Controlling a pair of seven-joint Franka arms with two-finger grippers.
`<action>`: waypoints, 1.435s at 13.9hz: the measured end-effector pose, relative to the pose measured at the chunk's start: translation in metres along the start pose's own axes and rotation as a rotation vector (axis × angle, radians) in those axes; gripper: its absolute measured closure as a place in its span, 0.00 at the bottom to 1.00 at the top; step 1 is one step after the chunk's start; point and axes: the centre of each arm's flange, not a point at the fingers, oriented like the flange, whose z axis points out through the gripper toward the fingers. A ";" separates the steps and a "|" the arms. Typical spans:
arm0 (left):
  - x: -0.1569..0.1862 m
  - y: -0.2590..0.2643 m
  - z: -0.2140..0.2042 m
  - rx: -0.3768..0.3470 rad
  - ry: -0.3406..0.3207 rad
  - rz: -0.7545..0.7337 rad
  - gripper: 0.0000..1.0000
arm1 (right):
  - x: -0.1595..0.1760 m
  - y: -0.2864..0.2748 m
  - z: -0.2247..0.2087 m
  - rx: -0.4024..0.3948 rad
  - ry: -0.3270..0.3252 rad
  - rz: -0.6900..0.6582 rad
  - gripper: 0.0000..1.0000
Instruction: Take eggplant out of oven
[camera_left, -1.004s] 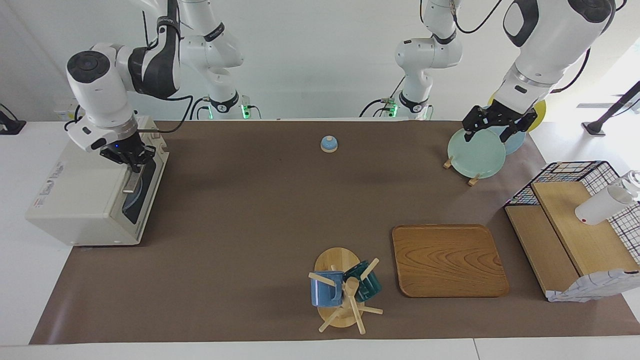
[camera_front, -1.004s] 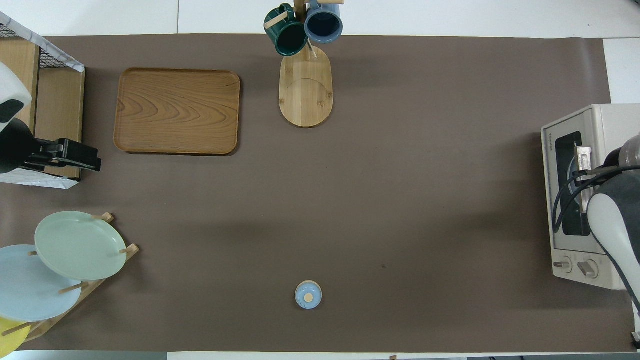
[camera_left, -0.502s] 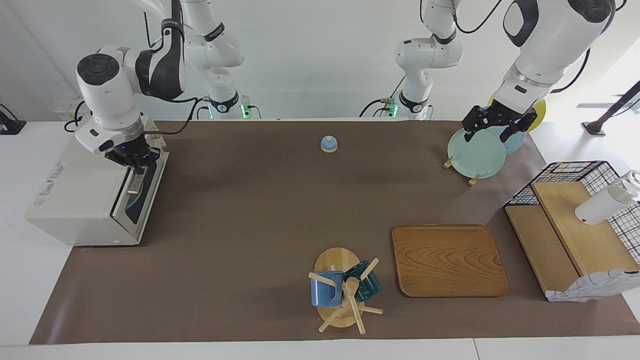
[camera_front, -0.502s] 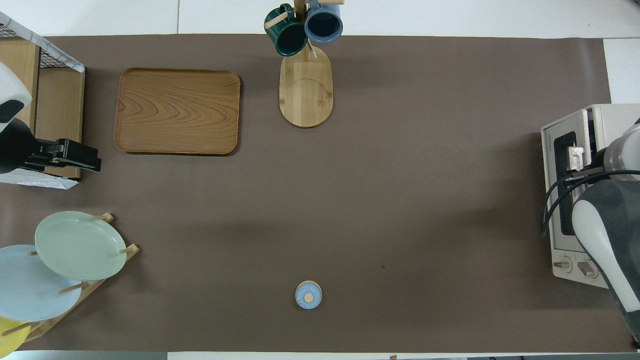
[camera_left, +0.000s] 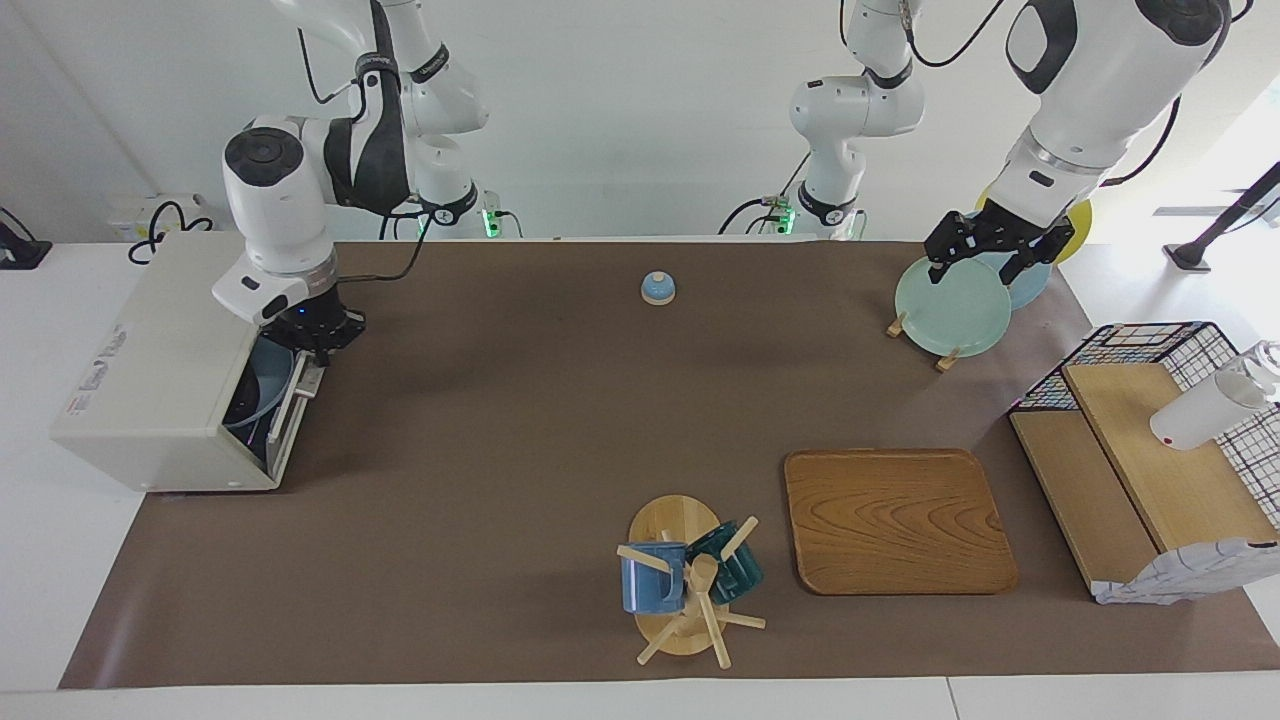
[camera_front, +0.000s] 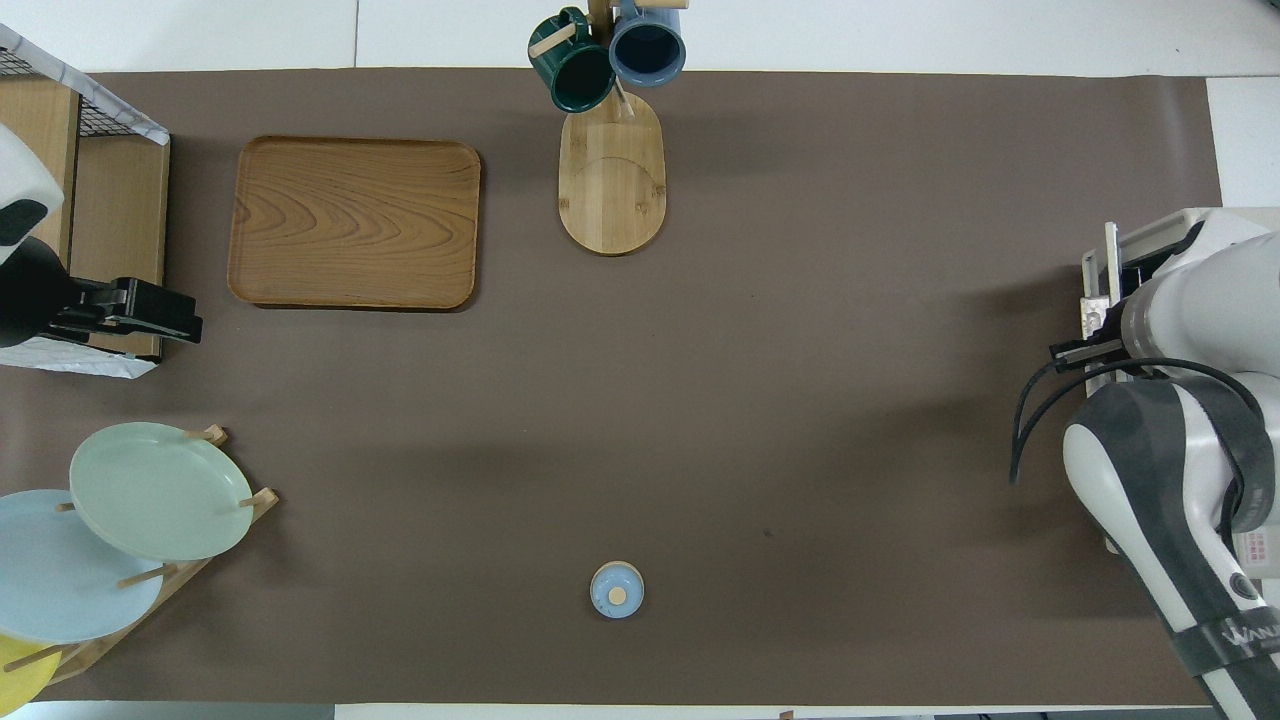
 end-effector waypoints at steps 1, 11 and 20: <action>0.000 0.000 0.000 0.000 0.000 0.000 0.00 | 0.002 -0.008 0.005 0.008 0.006 0.007 0.99; 0.000 0.000 0.000 0.000 0.000 0.000 0.00 | 0.016 -0.067 0.090 0.063 0.068 0.044 0.99; 0.000 0.000 0.000 0.000 0.000 0.000 0.00 | 0.020 -0.089 0.122 0.076 0.056 0.118 0.99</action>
